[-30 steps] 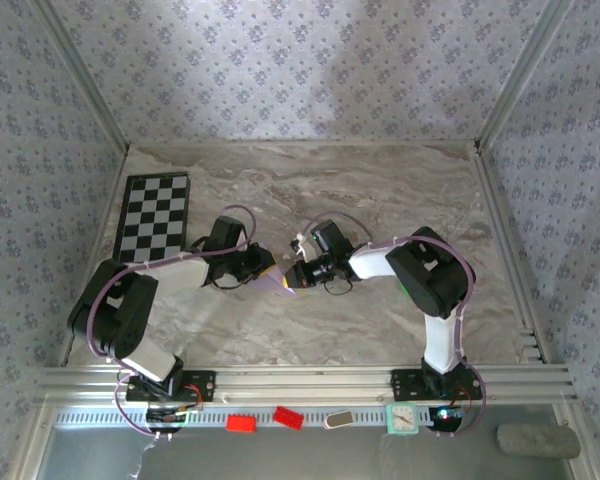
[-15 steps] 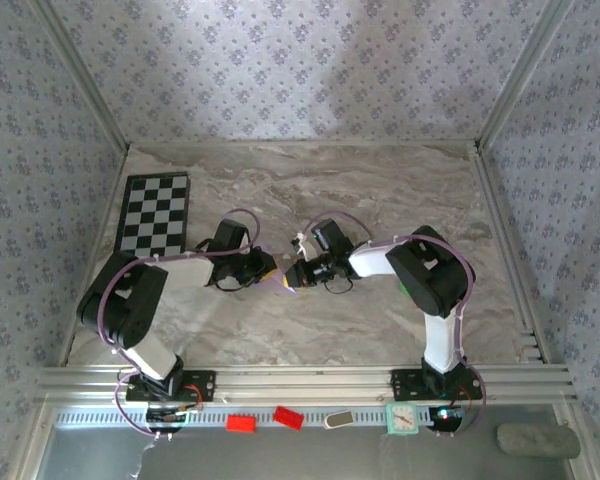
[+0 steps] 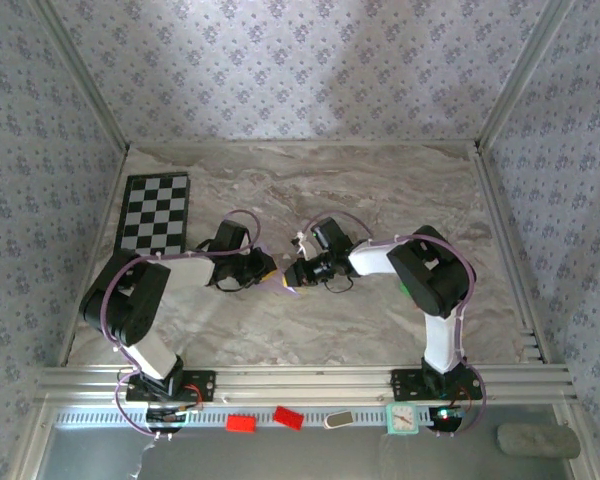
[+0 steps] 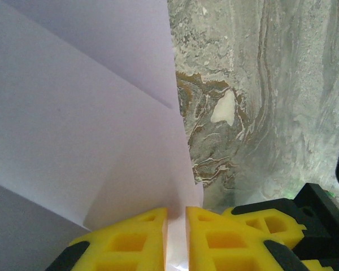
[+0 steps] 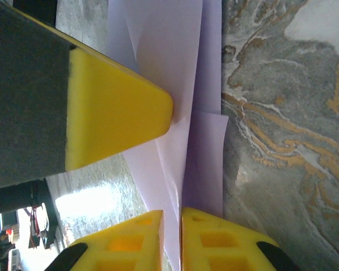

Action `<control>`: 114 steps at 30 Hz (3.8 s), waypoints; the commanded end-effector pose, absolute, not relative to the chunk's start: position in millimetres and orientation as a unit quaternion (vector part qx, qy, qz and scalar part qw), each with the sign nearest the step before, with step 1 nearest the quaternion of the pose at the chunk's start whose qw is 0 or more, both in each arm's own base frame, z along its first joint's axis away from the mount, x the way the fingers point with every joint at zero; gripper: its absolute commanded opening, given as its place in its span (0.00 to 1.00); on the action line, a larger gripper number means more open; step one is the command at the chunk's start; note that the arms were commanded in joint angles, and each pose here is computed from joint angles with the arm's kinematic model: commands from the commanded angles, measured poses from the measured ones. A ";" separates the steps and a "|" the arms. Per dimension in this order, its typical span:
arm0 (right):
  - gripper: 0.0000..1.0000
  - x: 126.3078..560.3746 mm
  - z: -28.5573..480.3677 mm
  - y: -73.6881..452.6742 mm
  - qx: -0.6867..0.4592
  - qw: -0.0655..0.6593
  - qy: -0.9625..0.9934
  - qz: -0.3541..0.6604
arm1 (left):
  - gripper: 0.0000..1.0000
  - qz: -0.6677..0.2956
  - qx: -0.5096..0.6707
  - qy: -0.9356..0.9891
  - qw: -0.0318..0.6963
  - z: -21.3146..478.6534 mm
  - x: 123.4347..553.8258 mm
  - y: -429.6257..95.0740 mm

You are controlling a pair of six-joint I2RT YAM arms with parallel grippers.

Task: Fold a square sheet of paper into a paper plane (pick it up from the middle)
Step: Fourth fold the wing at the center of the table.

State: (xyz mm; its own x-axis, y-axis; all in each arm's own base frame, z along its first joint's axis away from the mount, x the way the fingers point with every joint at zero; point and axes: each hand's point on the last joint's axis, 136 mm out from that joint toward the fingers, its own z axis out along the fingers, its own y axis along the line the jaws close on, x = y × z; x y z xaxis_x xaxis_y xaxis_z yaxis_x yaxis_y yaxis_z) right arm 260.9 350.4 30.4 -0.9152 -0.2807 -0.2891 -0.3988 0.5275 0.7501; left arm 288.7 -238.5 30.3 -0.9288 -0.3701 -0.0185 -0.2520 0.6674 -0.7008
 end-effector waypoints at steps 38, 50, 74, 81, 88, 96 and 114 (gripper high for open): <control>0.19 248.1 37.1 332.3 -0.198 0.048 0.895 0.397 | 0.18 -0.387 -0.153 0.905 0.089 41.9 294.5 -247.4; 0.23 261.9 39.1 347.4 -0.228 0.070 0.895 0.377 | 0.17 -0.392 -0.152 0.902 0.097 52.3 291.1 -245.1; 0.28 267.0 44.1 350.0 -0.250 0.104 0.896 0.353 | 0.17 -0.390 -0.157 0.902 0.097 51.5 290.1 -243.2; 0.30 268.3 44.2 343.2 -0.243 0.116 0.901 0.339 | 0.18 -0.387 -0.157 0.904 0.097 50.2 293.0 -244.3; 0.32 266.0 38.9 345.5 -0.248 0.108 0.902 0.336 | 0.18 -0.387 -0.158 0.903 0.099 52.1 292.4 -243.4; 0.31 271.2 35.5 350.8 -0.261 0.113 0.900 0.330 | 0.18 -0.388 -0.159 0.903 0.098 51.9 292.7 -243.6; 0.18 274.7 25.9 356.0 -0.290 0.113 0.894 0.323 | 0.18 -0.387 -0.161 0.903 0.098 52.2 292.0 -243.0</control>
State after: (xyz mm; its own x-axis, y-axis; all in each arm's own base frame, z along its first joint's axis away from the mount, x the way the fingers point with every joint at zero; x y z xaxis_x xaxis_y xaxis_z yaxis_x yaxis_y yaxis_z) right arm 276.7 353.4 28.4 -0.8172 -0.4180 -0.3969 -0.5753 0.6347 0.5159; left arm 290.5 -239.2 41.1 -0.9278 -0.3712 -0.0379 -0.2341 0.6582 -0.7155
